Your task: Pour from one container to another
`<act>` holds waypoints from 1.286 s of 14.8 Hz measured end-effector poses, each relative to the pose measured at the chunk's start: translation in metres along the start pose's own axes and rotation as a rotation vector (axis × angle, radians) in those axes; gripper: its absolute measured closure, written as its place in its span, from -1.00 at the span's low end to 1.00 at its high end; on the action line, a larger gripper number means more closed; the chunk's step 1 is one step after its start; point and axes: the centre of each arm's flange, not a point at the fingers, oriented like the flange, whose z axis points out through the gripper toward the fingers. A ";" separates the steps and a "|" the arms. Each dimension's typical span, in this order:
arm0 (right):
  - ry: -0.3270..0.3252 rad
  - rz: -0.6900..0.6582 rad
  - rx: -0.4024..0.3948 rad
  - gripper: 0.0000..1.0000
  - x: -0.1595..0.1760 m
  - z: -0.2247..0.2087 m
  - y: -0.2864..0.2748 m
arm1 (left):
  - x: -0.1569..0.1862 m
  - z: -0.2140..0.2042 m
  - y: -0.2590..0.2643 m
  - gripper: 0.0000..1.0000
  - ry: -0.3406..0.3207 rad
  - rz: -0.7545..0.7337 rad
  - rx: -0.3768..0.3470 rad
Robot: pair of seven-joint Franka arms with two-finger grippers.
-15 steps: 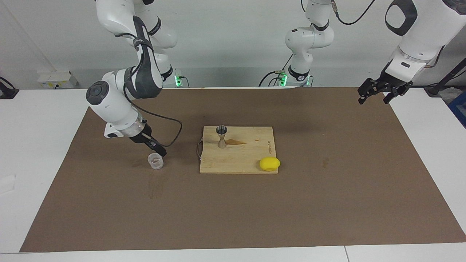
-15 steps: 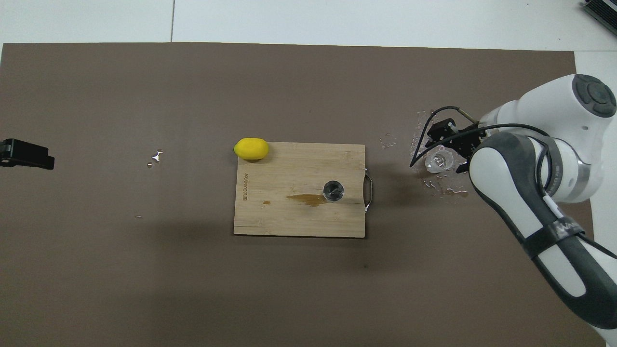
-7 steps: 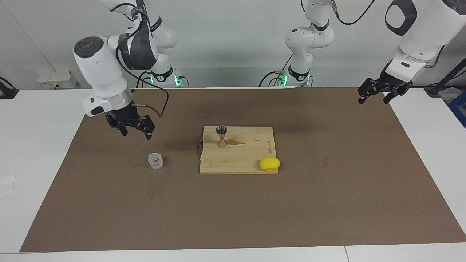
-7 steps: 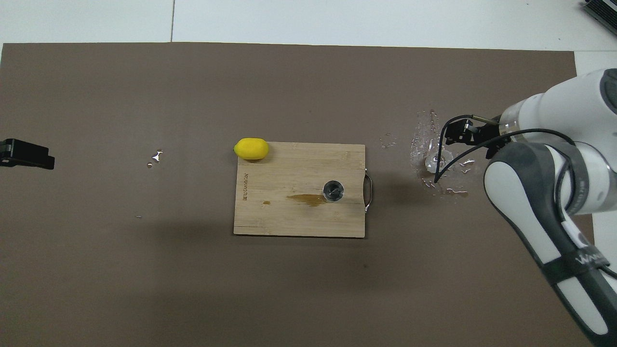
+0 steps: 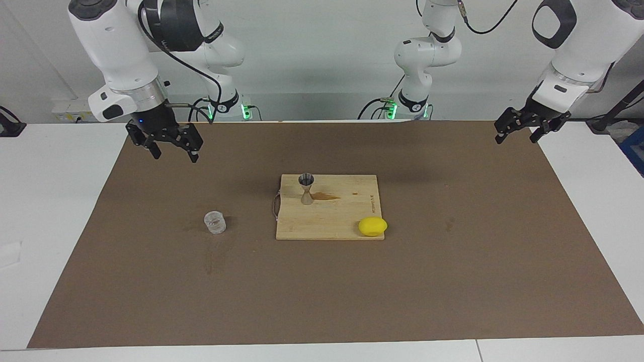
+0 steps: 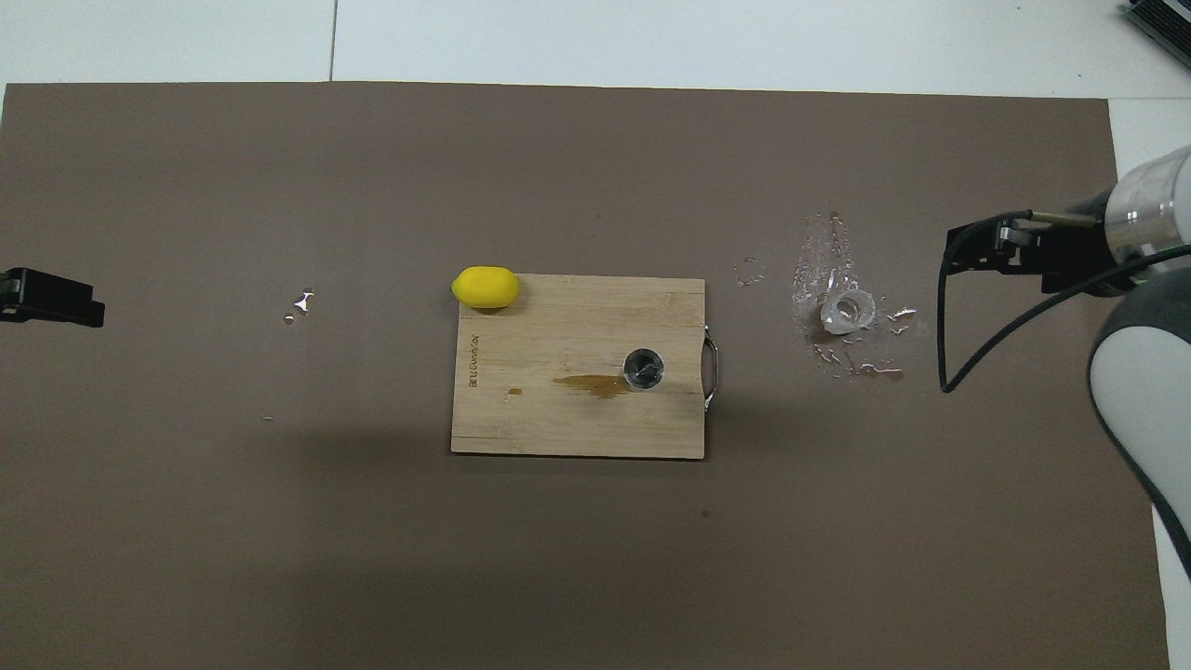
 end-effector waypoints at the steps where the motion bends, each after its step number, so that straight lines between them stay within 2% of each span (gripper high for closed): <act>1: -0.004 -0.006 -0.005 -1.00 -0.002 -0.003 0.000 | 0.000 0.000 0.000 -1.00 0.000 0.000 0.000; 8: -0.047 -0.100 -0.019 -1.00 -0.015 -0.003 -0.005 | 0.000 0.000 0.000 -1.00 0.000 0.000 0.000; 19: -0.052 -0.102 -0.020 -1.00 -0.017 -0.001 -0.005 | 0.000 0.000 0.000 -1.00 0.000 0.000 0.000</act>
